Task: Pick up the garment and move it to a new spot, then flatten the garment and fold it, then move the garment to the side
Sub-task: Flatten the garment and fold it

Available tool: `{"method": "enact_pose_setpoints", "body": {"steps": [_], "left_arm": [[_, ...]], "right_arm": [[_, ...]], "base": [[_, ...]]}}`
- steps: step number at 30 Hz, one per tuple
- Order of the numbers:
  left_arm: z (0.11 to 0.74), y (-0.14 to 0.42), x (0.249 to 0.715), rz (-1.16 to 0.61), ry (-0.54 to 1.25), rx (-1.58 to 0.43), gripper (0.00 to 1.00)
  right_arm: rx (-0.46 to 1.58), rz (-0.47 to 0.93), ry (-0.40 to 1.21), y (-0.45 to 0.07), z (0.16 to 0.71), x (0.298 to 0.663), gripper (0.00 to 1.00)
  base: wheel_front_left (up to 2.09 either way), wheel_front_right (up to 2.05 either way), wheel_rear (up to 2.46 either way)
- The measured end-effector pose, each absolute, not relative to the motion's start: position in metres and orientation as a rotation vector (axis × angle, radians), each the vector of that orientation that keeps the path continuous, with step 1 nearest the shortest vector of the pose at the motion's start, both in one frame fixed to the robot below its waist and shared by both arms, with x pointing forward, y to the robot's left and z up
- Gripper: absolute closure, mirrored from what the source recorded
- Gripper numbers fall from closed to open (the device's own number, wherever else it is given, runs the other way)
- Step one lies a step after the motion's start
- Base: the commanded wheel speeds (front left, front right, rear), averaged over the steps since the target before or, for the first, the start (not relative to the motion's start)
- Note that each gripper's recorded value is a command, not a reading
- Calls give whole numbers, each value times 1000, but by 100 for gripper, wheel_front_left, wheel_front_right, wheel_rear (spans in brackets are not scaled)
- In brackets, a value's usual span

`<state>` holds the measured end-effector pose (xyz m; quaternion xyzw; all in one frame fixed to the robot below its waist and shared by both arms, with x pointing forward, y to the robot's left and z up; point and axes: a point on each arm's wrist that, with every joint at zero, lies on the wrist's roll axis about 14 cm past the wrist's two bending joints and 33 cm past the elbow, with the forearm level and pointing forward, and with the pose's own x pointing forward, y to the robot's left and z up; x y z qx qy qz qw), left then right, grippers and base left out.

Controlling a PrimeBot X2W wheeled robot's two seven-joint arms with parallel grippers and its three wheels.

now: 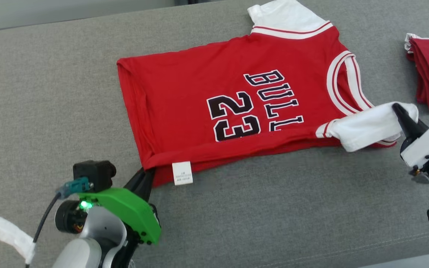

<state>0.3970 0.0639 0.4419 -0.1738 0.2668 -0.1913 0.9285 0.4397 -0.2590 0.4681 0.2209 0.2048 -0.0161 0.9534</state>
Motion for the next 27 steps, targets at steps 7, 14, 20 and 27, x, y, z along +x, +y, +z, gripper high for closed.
{"method": "enact_pose_setpoints", "body": {"steps": [7, 14, 20, 27], "left_arm": [[416, 64, 426, -384, 650, -313, 100], [399, 71, 427, -354, 683, -323, 0], [399, 81, 404, -300, 673, -393, 0], [387, 72, 390, -296, 723, -438, 0]], "right_arm": [[361, 12, 546, -243, 441, 488, 100], [303, 30, 477, -238, 442, 516, 0], [234, 44, 482, -251, 439, 490, 0], [129, 6, 622, -282, 406, 448, 0]], "base": [[0, 0, 0], [0, 0, 0], [0, 0, 0], [0, 0, 0]]}}
